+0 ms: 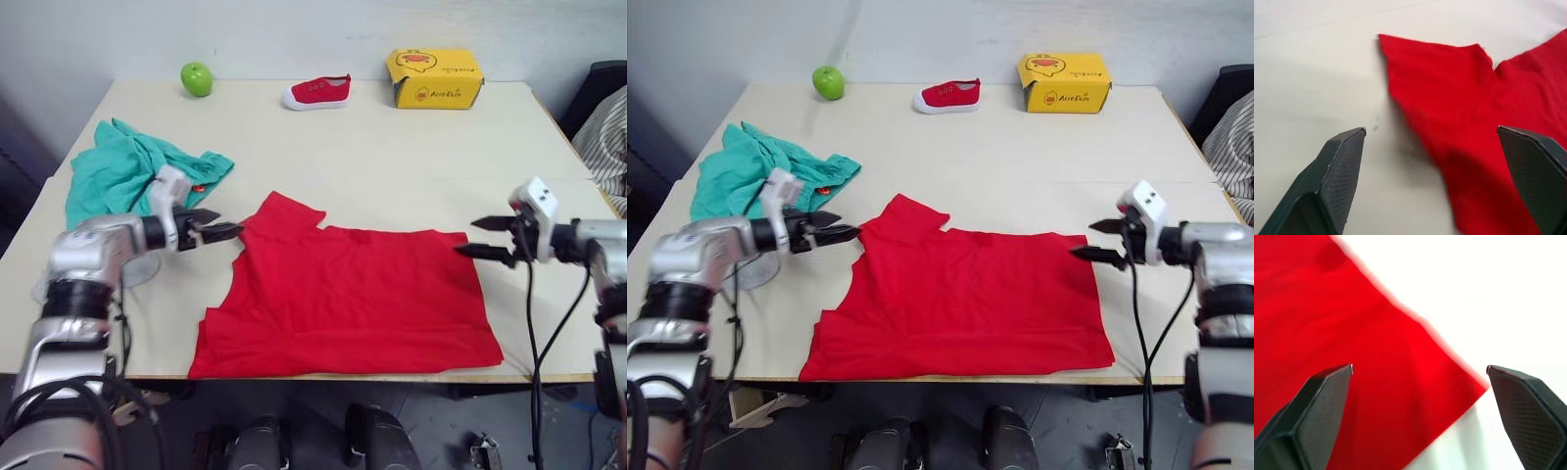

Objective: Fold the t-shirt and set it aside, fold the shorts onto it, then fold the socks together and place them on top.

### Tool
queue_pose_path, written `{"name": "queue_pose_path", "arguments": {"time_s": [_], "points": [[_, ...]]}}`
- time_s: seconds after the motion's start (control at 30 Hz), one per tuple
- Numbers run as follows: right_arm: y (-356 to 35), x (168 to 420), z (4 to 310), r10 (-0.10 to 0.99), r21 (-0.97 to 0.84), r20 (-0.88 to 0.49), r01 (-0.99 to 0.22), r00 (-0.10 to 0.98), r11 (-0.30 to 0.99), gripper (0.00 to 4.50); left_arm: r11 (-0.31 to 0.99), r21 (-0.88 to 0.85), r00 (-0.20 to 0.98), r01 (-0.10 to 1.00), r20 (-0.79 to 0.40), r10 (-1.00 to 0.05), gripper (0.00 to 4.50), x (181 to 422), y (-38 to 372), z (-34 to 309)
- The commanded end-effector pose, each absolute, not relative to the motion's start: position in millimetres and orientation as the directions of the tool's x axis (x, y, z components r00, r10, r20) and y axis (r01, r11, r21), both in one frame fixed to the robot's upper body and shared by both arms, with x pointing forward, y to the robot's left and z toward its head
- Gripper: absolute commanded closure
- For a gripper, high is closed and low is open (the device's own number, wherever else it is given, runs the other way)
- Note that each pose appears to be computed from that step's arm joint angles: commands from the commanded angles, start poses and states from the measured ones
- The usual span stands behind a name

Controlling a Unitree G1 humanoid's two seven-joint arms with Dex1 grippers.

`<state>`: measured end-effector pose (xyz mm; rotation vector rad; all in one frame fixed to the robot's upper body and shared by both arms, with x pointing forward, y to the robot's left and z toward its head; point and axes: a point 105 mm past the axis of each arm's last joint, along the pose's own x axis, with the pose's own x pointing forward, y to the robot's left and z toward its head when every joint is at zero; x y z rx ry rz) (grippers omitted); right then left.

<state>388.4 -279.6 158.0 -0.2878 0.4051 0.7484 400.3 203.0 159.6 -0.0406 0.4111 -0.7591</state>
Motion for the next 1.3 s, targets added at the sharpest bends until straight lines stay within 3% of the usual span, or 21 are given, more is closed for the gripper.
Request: {"name": "queue_pose_path", "arguments": {"time_s": [0.03, 0.13, 0.4, 0.43, 0.53, 0.87, 1.17, 1.3], "points": [[-292.9, 396.5, 156.9, 0.504, -0.138, -0.481, -0.630, 0.717, 0.764, 0.04, 0.753, -0.158, 0.662, 0.639, -0.387, -0.642, 0.00, 408.2, 209.2, 156.3], [-292.6, 407.9, 158.1, 0.436, -0.166, -0.480, -0.566, 0.761, 0.807, 0.04, 0.756, -0.171, 0.654, 0.632, -0.405, -0.639, 0.00, 415.6, 202.2, 152.8], [-269.2, 413.9, 146.1, 0.477, -0.140, -0.510, -0.617, 0.715, 0.775, 0.04, 0.756, -0.145, 0.656, 0.638, -0.411, -0.633, 0.00, 425.2, 199.8, 155.8], [-268.1, 413.2, 143.0, 0.477, -0.132, -0.524, -0.621, 0.705, 0.773, 0.21, 0.757, -0.142, 0.656, 0.638, -0.414, -0.631, 0.00, 425.2, 200.8, 155.9], [-267.4, 409.8, 135.1, 0.479, -0.127, -0.559, -0.641, 0.677, 0.757, 0.90, 0.753, -0.134, 0.651, 0.644, -0.419, -0.632, 0.00, 424.7, 202.4, 157.1], [-249.1, 411.6, 143.1, 0.574, -0.106, -0.497, -0.702, 0.651, 0.704, 4.44, 0.787, -0.114, 0.676, 0.606, -0.449, -0.585, 0.00, 428.0, 208.3, 149.6], [-253.1, 405.4, 138.0, 0.596, -0.094, -0.486, -0.716, 0.639, 0.691, 4.48, 0.760, -0.056, 0.643, 0.647, -0.495, -0.584, 0.00, 437.7, 172.0, 138.1], [-253.8, 400.8, 133.3, 0.615, -0.076, -0.486, -0.731, 0.621, 0.678, 4.50, 0.736, -0.038, 0.634, 0.676, -0.478, -0.608, 0.91, 440.7, 152.0, 135.3]]}}
